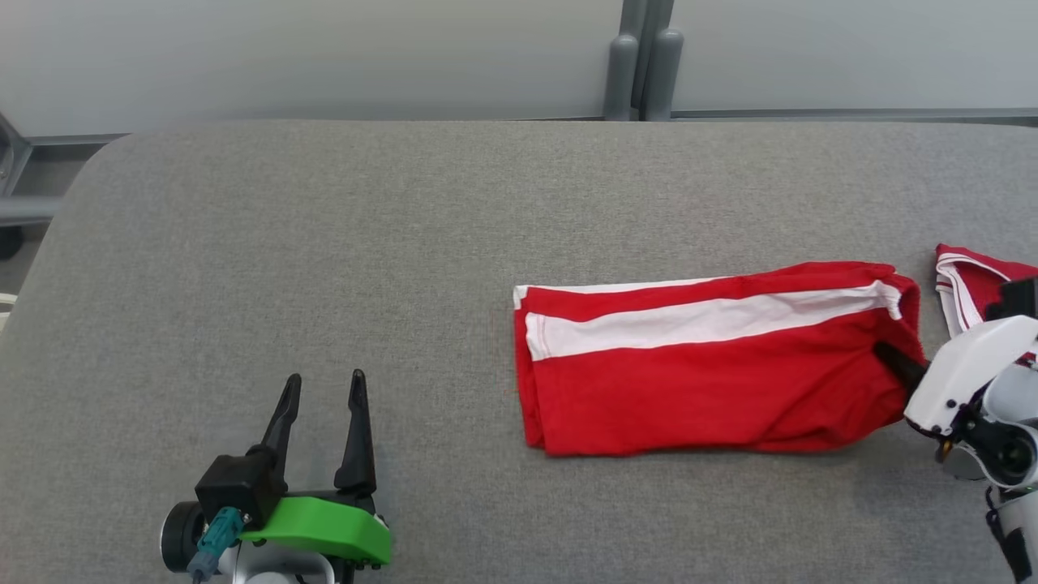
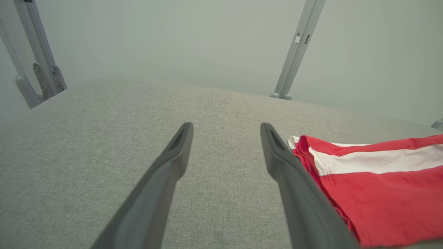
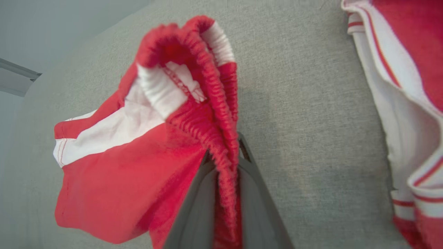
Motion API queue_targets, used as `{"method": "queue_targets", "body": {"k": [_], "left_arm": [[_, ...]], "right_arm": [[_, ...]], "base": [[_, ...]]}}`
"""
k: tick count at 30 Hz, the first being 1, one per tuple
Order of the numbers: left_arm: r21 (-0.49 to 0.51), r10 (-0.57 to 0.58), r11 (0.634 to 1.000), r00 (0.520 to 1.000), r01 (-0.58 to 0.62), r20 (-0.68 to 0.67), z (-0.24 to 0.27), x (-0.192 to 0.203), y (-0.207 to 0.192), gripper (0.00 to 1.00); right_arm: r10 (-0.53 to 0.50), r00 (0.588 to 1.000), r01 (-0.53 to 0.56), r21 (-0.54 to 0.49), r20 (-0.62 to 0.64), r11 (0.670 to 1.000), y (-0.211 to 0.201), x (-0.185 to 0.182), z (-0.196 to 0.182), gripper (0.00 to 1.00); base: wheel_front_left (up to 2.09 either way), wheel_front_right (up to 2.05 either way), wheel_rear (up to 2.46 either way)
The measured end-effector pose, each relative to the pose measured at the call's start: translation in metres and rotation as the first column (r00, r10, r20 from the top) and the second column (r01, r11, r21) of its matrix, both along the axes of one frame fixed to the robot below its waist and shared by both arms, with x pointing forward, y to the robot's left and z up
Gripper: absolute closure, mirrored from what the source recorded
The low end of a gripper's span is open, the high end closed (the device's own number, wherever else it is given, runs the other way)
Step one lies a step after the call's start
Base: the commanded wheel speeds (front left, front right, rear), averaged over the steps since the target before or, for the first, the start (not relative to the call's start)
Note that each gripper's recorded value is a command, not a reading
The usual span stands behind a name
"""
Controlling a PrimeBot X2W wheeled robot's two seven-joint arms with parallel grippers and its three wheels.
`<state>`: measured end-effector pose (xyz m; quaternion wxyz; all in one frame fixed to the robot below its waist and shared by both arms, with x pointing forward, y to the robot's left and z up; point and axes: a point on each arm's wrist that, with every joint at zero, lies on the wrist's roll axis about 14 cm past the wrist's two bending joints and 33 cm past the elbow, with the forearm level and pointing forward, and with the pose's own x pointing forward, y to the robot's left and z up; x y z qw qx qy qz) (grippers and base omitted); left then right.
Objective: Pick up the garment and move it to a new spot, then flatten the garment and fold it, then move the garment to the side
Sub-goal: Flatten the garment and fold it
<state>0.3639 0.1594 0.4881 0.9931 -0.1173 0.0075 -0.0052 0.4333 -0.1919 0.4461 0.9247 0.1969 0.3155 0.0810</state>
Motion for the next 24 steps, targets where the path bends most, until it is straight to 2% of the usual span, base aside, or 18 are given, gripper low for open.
{"method": "queue_targets", "body": {"k": [5,9,15,24], "left_arm": [[-0.002,-0.032,0.999,0.999,0.032,-0.007,-0.003,0.004,-0.010,0.00],[-0.002,-0.050,0.999,0.999,0.050,-0.011,-0.005,0.007,-0.015,0.00],[-0.001,-0.073,0.997,0.997,0.073,-0.017,-0.007,0.009,-0.021,0.00],[0.001,-0.092,0.996,0.996,0.092,-0.003,-0.002,0.010,-0.027,0.00]], "right_arm": [[-0.055,0.998,0.054,-0.046,-0.010,0.997,-0.035,-0.005,0.009,1.00],[-0.059,0.998,0.057,-0.063,-0.021,0.996,-0.040,-0.009,0.010,1.00],[-0.022,1.000,0.022,-0.049,-0.007,0.999,-0.025,-0.008,0.022,1.00],[0.096,0.994,-0.097,0.021,0.057,0.995,0.029,-0.009,0.050,1.00]], "base": [[0.00,0.00,0.00],[0.00,0.00,0.00],[0.00,0.00,0.00],[0.00,0.00,0.00]]}}
